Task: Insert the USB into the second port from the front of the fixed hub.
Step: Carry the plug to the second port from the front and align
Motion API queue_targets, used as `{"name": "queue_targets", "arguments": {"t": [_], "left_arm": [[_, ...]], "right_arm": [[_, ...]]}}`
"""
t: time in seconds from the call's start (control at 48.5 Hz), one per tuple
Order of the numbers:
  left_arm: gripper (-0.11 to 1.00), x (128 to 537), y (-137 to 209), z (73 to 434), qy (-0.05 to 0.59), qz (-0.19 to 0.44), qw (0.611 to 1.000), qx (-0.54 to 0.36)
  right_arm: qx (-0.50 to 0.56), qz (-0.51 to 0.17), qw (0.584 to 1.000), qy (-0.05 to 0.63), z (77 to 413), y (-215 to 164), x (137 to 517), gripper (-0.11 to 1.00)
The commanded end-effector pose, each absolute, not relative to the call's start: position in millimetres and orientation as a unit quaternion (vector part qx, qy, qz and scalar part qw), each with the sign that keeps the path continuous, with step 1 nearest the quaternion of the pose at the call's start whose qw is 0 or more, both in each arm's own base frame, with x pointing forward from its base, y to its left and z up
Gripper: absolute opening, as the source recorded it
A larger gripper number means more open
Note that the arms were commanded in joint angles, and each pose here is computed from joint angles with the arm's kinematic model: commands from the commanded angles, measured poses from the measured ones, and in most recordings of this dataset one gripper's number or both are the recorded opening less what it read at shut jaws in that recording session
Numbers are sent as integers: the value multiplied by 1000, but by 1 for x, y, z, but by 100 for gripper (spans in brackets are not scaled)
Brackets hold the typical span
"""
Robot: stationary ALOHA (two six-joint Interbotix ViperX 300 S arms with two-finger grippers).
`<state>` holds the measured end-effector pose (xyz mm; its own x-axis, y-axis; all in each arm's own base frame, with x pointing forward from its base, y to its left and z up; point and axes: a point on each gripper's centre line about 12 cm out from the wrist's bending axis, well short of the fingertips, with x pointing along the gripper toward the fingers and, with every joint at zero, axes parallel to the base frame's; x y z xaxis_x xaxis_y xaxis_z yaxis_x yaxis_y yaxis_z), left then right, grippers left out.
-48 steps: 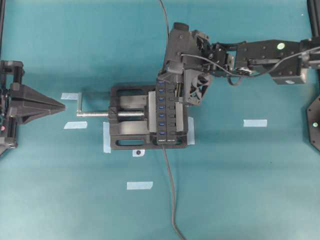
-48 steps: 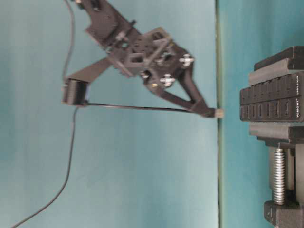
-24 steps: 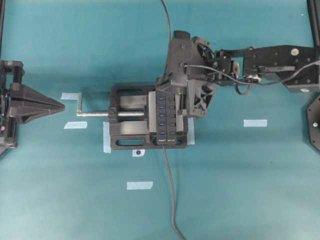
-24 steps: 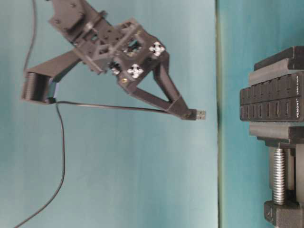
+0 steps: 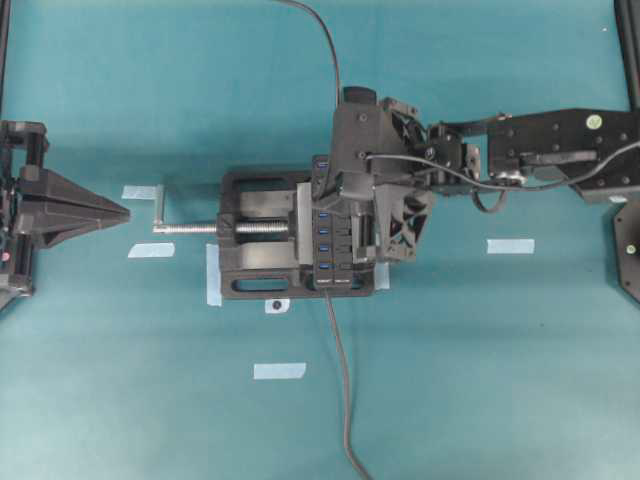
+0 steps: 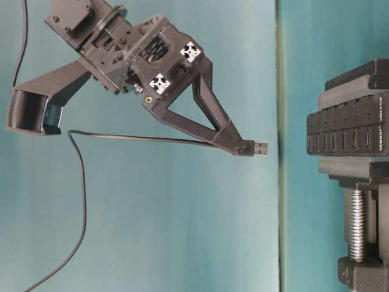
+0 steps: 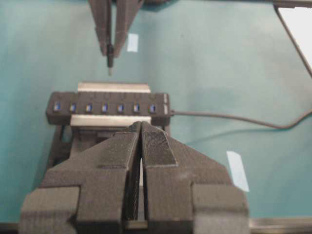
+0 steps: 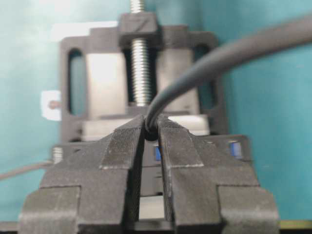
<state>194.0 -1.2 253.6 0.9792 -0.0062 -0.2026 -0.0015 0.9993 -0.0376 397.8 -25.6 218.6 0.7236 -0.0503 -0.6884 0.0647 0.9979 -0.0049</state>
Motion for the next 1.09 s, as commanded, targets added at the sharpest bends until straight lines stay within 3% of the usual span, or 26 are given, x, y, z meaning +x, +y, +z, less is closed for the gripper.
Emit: {"name": "queue_targets", "arguments": {"t": [0.0,1.073], "left_arm": [[0,196,-1,258,95,0,995,-20],[0,196,-1,255,100,0,995,-20]], "right_arm": [[21,-31,936,349,234,-21,397,9],[26,-8,923,383,185,5,405,9]]}}
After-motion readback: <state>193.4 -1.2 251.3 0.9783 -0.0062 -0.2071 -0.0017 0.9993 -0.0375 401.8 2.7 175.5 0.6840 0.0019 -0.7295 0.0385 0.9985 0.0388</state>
